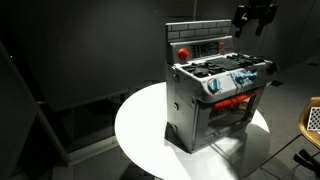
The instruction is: Push the top right orange button on the cooker
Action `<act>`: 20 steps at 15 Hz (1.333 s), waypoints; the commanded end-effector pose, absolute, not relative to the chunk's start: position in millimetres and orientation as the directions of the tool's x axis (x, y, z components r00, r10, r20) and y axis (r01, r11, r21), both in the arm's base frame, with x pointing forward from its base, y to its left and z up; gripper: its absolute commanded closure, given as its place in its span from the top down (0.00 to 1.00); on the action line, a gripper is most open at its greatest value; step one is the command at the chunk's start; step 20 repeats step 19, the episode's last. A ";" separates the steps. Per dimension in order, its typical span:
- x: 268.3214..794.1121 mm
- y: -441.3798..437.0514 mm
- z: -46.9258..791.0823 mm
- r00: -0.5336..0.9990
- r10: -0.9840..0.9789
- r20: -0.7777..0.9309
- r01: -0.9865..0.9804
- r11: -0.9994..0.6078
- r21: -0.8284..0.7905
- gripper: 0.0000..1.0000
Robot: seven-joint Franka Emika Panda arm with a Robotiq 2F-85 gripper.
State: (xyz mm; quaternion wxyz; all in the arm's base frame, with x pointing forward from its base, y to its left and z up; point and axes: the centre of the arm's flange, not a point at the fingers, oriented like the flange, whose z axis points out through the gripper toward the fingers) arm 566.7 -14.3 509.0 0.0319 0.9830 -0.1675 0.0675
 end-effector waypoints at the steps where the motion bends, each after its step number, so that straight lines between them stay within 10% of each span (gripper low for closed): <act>1: 537.4 -14.5 518.5 0.961 -0.265 0.074 -0.269 -0.962 0.040 1.00; 20: 469.4 -11.4 533.9 0.992 -0.107 -0.066 -0.103 -0.993 0.064 1.00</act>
